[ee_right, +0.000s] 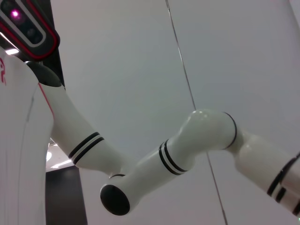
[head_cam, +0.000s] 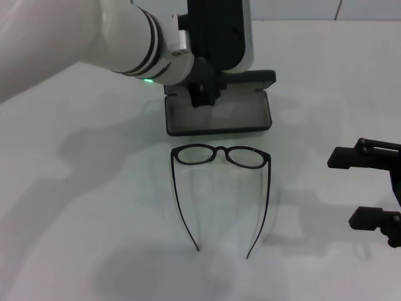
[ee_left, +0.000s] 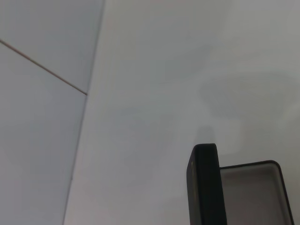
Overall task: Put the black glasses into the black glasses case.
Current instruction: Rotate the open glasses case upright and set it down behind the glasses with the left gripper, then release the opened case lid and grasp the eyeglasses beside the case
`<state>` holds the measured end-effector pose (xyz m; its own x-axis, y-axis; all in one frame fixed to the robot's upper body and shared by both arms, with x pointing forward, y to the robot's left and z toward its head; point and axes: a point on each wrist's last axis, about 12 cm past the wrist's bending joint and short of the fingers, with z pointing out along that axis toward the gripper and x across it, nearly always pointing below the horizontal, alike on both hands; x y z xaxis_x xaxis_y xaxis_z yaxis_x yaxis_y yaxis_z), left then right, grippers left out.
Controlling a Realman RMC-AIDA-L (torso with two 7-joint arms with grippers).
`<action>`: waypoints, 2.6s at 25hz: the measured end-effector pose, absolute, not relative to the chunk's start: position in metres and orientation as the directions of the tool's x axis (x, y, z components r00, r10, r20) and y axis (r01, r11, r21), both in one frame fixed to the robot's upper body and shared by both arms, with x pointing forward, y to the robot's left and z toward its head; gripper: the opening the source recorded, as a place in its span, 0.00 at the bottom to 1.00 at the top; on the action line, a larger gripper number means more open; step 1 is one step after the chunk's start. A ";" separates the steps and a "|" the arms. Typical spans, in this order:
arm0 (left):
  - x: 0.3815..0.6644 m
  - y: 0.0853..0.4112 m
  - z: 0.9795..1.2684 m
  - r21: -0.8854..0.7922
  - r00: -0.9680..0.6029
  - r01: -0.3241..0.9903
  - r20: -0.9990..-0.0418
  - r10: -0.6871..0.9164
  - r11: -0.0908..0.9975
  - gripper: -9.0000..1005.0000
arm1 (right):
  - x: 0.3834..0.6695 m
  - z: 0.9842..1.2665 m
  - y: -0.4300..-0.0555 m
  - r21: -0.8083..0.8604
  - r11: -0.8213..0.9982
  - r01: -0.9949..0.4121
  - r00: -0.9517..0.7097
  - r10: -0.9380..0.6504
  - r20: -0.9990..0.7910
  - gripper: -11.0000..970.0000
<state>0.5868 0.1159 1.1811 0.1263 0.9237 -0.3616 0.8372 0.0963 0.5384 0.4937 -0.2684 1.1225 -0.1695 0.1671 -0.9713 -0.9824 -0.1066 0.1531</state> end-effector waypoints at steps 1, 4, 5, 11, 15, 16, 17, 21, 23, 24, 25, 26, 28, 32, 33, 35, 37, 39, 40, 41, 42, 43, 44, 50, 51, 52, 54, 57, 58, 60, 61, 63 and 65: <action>0.589 0.115 1.179 0.539 0.133 0.838 -0.354 0.926 0.086 0.21 | 0.493 1.122 -0.269 0.155 -0.101 -0.983 -0.171 0.168 -0.971 0.72; 0.592 0.113 1.175 0.543 0.153 0.837 -0.347 0.925 0.066 0.21 | 0.492 1.121 -0.272 0.158 -0.080 -0.984 -0.170 0.177 -0.969 0.72; 0.593 0.112 1.174 0.544 0.164 0.837 -0.351 0.922 0.058 0.21 | 0.492 1.120 -0.272 0.159 -0.074 -0.984 -0.170 0.179 -0.969 0.72; 0.593 0.114 1.169 0.551 0.197 0.834 -0.340 0.919 0.025 0.21 | 0.492 1.119 -0.272 0.162 -0.065 -0.985 -0.171 0.182 -0.968 0.72; 0.595 0.117 1.162 0.547 0.197 0.837 -0.326 0.925 0.015 0.22 | 0.492 1.118 -0.272 0.164 -0.059 -0.985 -0.172 0.180 -0.968 0.72; 0.596 0.117 1.160 0.549 0.197 0.836 -0.324 0.925 0.014 0.22 | 0.492 1.118 -0.272 0.165 -0.056 -0.985 -0.173 0.178 -0.969 0.72; 0.596 0.117 1.159 0.552 0.198 0.834 -0.324 0.925 0.015 0.23 | 0.492 1.117 -0.273 0.168 -0.051 -0.985 -0.174 0.177 -0.969 0.71; 0.595 0.119 1.153 0.565 0.194 0.825 -0.335 0.922 0.032 0.25 | 0.491 1.114 -0.273 0.175 -0.036 -0.984 -0.179 0.171 -0.969 0.71; 0.593 0.120 1.153 0.567 0.193 0.823 -0.339 0.921 0.037 0.27 | 0.489 1.112 -0.275 0.184 -0.020 -0.983 -0.185 0.165 -0.969 0.71; 0.593 0.120 1.153 0.568 0.193 0.822 -0.342 0.920 0.039 0.29 | 0.489 1.111 -0.275 0.185 -0.016 -0.983 -0.186 0.163 -0.969 0.71; 0.592 0.121 1.154 0.570 0.193 0.821 -0.344 0.919 0.041 0.32 | 0.489 1.111 -0.275 0.186 -0.015 -0.982 -0.186 0.162 -0.969 0.71; 0.591 0.121 1.155 0.572 0.194 0.819 -0.347 0.918 0.043 0.35 | 0.490 1.111 -0.275 0.187 -0.011 -0.982 -0.186 0.160 -0.970 0.71; 0.588 0.121 1.159 0.577 0.197 0.816 -0.353 0.915 0.047 0.40 | 0.490 1.110 -0.275 0.187 -0.007 -0.982 -0.186 0.157 -0.970 0.71; 0.574 0.126 1.181 0.595 0.189 0.798 -0.405 0.894 0.101 0.43 | 0.496 1.106 -0.275 0.200 0.044 -0.979 -0.193 0.127 -0.973 0.71; 0.569 0.129 1.190 0.602 0.179 0.787 -0.434 0.883 0.136 0.43 | 0.499 1.105 -0.276 0.203 0.068 -0.977 -0.195 0.114 -0.974 0.71; 0.558 0.136 1.207 0.610 0.161 0.762 -0.504 0.849 0.217 0.43 | 0.510 1.106 -0.275 0.207 0.114 -0.972 -0.198 0.084 -0.977 0.71; 0.546 0.143 1.224 0.597 0.155 0.742 -0.594 0.789 0.304 0.43 | 0.523 1.113 -0.273 0.205 0.138 -0.969 -0.201 0.043 -0.979 0.71; 0.535 0.155 1.236 0.538 0.136 0.734 -0.714 0.686 0.414 0.42 | 0.538 1.126 -0.266 0.178 0.144 -0.973 -0.184 -0.032 -0.982 0.71; 0.531 0.159 1.240 0.503 0.129 0.734 -0.763 0.633 0.456 0.42 | 0.543 1.129 -0.263 0.165 0.146 -0.976 -0.175 -0.059 -0.983 0.71; 0.531 0.159 1.240 0.503 0.129 0.734 -0.763 0.633 0.456 0.42 | 0.549 1.135 -0.259 0.144 0.152 -0.978 -0.159 -0.097 -0.982 0.71; 0.524 0.172 1.245 0.378 0.104 0.742 -0.881 0.461 0.554 0.42 | 0.556 1.142 -0.254 0.130 0.163 -0.978 -0.154 -0.146 -0.977 0.71; 0.521 0.176 1.244 0.337 0.097 0.749 -0.908 0.408 0.571 0.42 | 0.561 1.147 -0.251 0.128 0.172 -0.977 -0.161 -0.195 -0.967 0.71; 0.518 0.181 1.243 0.290 0.091 0.757 -0.935 0.344 0.586 0.42 | 0.569 1.155 -0.246 0.128 0.185 -0.974 -0.175 -0.267 -0.948 0.71; 0.498 0.214 1.195 0.148 0.088 0.802 -0.988 0.131 0.579 0.39 | 0.605 1.181 -0.200 0.159 0.178 -0.971 -0.232 -0.536 -0.812 0.65; 0.493 0.223 1.184 0.119 0.083 0.804 -0.993 0.088 0.583 0.37 | 0.609 1.184 -0.189 0.154 0.169 -0.974 -0.223 -0.570 -0.791 0.65; 0.490 0.232 1.177 0.092 0.082 0.806 -0.996 0.044 0.585 0.35 | 0.613 1.187 -0.178 0.143 0.160 -0.977 -0.211 -0.604 -0.769 0.65; 0.482 0.253 1.160 0.021 0.076 0.812 -0.995 -0.069 0.583 0.27 | 0.620 1.191 -0.158 0.121 0.146 -0.982 -0.188 -0.662 -0.725 0.65; 0.469 0.286 1.137 -0.059 0.070 0.836 -0.975 -0.212 0.546 0.15 | 0.629 1.196 -0.130 0.094 0.121 -0.988 -0.152 -0.729 -0.667 0.66; 0.465 0.294 1.130 -0.080 0.062 0.846 -0.967 -0.246 0.527 0.11 | 0.632 1.196 -0.122 0.087 0.115 -0.990 -0.143 -0.747 -0.649 0.66; 0.458 0.306 1.111 -0.130 0.020 0.860 -0.958 -0.288 0.493 0.09 | 0.637 1.196 -0.107 0.068 0.104 -0.992 -0.124 -0.779 -0.615 0.66; 0.455 0.309 1.102 -0.147 -0.002 0.868 -0.956 -0.293 0.474 0.08 | 0.639 1.196 -0.099 0.054 0.097 -0.994 -0.110 -0.795 -0.596 0.66; 0.449 0.309 1.088 -0.158 -0.030 0.886 -0.958 -0.285 0.437 0.06 | 0.643 1.196 -0.085 0.035 0.085 -0.996 -0.090 -0.817 -0.569 0.66; 0.443 0.305 1.074 -0.166 -0.061 0.897 -0.964 -0.258 0.410 0.06 | 0.644 1.195 -0.073 0.017 0.070 -0.997 -0.067 -0.837 -0.543 0.66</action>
<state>0.4427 0.3047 1.0743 -0.0606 -0.2578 -0.9643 0.8967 0.4103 -0.1661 0.6442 -0.0729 1.1955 -0.0674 -0.8369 -0.5432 -0.9974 0.0696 0.0165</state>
